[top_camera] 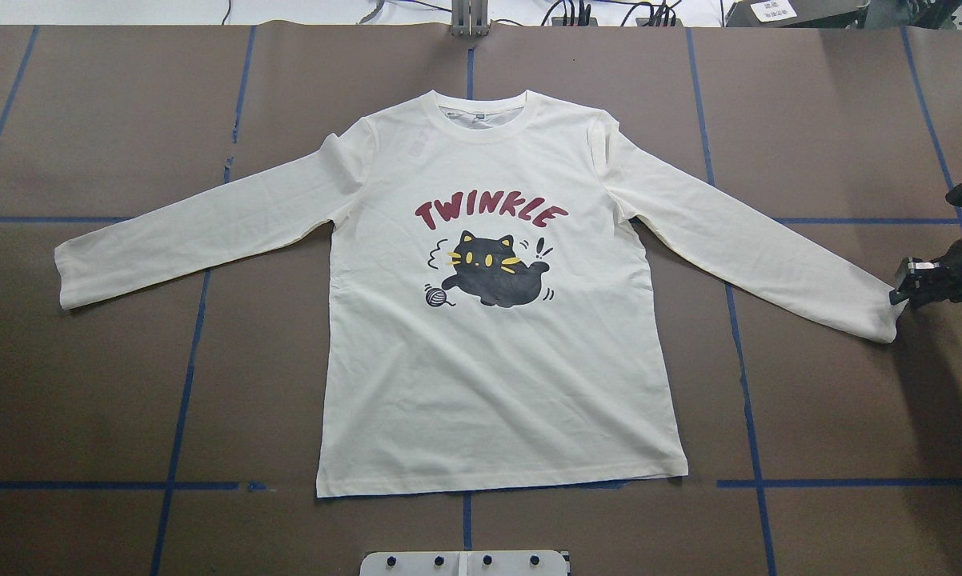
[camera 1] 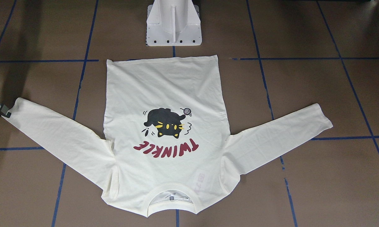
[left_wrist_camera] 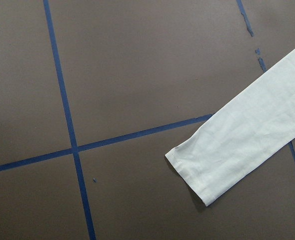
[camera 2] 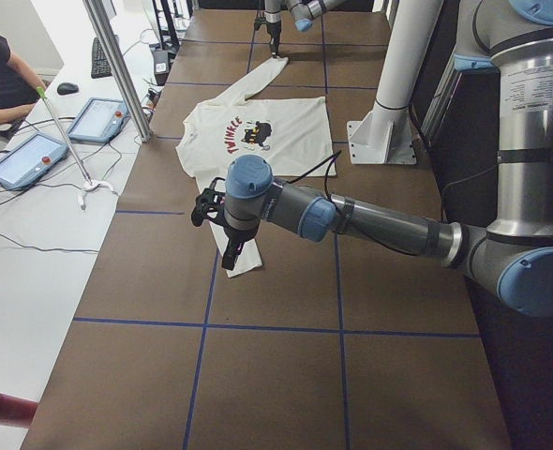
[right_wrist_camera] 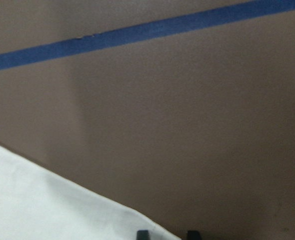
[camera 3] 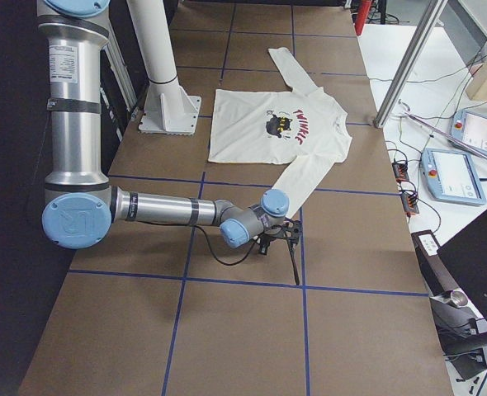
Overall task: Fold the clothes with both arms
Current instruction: 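Reach the right gripper to the nearest sleeve cuff and grasp it, then carry the held sleeve across the shirt chest toward the other sleeve, release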
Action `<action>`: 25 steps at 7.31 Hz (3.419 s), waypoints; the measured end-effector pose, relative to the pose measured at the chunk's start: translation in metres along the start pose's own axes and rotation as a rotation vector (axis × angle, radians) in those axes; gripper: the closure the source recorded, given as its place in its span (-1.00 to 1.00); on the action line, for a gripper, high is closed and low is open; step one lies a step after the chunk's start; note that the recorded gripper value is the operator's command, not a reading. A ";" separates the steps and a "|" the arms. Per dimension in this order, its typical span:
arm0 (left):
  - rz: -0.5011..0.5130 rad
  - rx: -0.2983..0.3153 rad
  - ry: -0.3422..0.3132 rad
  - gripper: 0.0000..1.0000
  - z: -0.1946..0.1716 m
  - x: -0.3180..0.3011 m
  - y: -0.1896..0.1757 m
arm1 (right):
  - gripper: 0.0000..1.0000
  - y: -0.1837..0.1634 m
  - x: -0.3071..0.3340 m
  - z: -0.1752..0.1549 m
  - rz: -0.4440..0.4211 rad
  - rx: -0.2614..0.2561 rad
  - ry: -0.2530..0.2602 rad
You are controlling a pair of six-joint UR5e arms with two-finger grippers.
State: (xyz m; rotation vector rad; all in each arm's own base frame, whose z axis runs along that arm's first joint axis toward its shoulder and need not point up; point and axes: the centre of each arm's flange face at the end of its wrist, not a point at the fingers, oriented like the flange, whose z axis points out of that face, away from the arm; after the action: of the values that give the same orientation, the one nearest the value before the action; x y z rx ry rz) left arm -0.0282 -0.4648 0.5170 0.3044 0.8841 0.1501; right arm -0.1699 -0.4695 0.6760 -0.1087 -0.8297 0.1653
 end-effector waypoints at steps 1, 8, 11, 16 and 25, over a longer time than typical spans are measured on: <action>0.001 0.001 0.000 -1.00 0.000 0.000 0.000 | 1.00 0.001 0.000 -0.001 -0.002 -0.002 -0.004; 0.009 0.010 0.007 -1.00 -0.004 0.005 -0.002 | 1.00 0.025 -0.380 -0.093 0.093 0.008 -0.273; 0.013 0.013 0.011 -1.00 -0.005 0.006 -0.003 | 1.00 0.039 -0.594 -0.100 0.156 0.106 -0.287; 0.012 0.009 0.013 -1.00 -0.002 0.004 -0.003 | 0.91 0.135 -0.793 0.000 0.069 0.293 -0.308; -0.131 -0.092 0.026 -0.90 0.151 0.033 -0.024 | -0.98 0.087 -0.732 -0.072 0.154 0.236 -0.349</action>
State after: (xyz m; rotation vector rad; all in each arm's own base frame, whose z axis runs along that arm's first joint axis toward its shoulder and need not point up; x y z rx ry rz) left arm 0.1104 -0.5097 0.5745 0.1583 0.9171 0.0731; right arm -0.6112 -0.5246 0.0835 0.0813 -1.1436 0.4341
